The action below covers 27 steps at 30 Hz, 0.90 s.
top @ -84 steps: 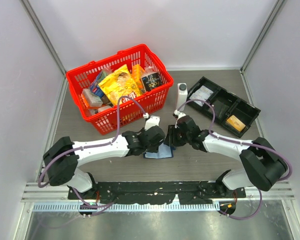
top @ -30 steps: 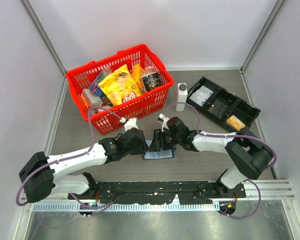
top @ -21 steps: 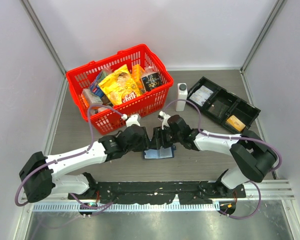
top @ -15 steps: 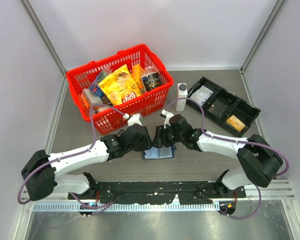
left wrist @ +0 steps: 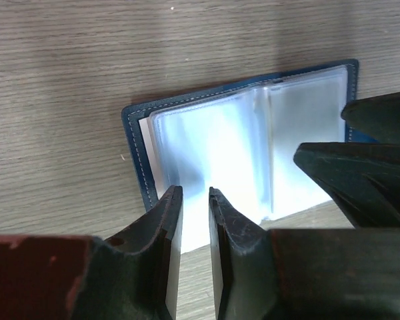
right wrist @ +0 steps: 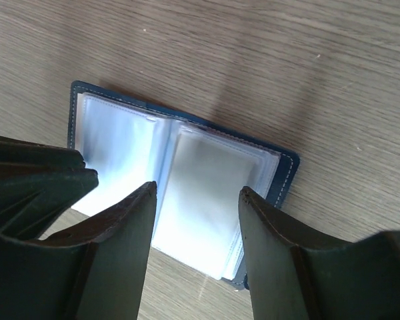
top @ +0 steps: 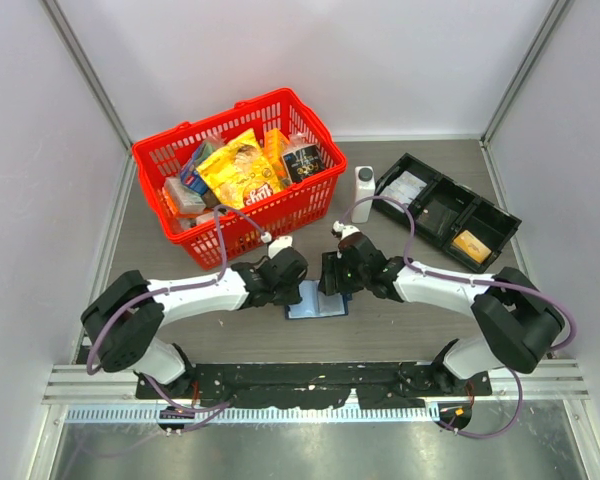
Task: Take the credit cards out of the card holder
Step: Remove the credit card from the card holder.
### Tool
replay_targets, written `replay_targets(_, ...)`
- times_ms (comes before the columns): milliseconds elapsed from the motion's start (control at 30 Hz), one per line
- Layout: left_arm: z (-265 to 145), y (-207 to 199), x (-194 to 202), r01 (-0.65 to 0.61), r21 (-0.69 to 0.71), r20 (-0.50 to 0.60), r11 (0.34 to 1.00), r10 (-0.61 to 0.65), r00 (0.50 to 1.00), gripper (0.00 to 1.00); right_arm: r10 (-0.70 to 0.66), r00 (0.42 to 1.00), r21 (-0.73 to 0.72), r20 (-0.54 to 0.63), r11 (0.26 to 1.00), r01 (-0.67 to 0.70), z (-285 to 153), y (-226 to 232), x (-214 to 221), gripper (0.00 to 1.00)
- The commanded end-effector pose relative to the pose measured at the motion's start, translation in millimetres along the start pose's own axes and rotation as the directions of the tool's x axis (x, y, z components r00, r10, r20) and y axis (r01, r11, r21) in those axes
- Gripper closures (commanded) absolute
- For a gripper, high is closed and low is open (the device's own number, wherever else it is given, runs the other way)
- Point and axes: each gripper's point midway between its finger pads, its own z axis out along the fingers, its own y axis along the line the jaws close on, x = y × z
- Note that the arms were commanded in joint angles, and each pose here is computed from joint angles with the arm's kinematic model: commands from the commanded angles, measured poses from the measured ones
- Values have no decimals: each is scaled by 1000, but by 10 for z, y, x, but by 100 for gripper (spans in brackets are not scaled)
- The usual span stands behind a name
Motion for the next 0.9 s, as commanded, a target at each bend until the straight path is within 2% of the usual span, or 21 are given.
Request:
replay_targets(0, 55, 4, 11, -16, -12, -17, 1000, 16, 1000, 76, -17, 1000, 49, 7, 999, 16, 36, -89, -23, 42)
replay_targets(67, 86, 41, 64, -19, -22, -35, 1000, 19, 999, 77, -14, 1000, 89, 11, 996, 13, 49, -167, -23, 42)
replay_targets(233, 105, 47, 99, -15, -23, -46, 1000, 14, 999, 79, -10, 1000, 74, 1, 997, 10, 79, -147, 10, 42)
replay_targets(400, 105, 26, 99, -17, -15, -50, 1000, 16, 999, 80, -4, 1000, -35, -15, 999, 3, 62, 60, 22, 46)
replay_targets(567, 101, 20, 104, -15, -10, -52, 1000, 14, 999, 80, -4, 1000, -54, 17, 999, 5, -43, 130, -83, 48)
replay_targets(733, 97, 11, 103, -15, -6, -52, 1000, 15, 999, 80, -11, 998, 6, 55, 1000, 11, -117, 36, -163, 41)
replay_targets(867, 96, 9, 105, -14, -5, -54, 1000, 13, 998, 80, -8, 998, 11, 58, 1000, 7, -109, 21, -160, 41)
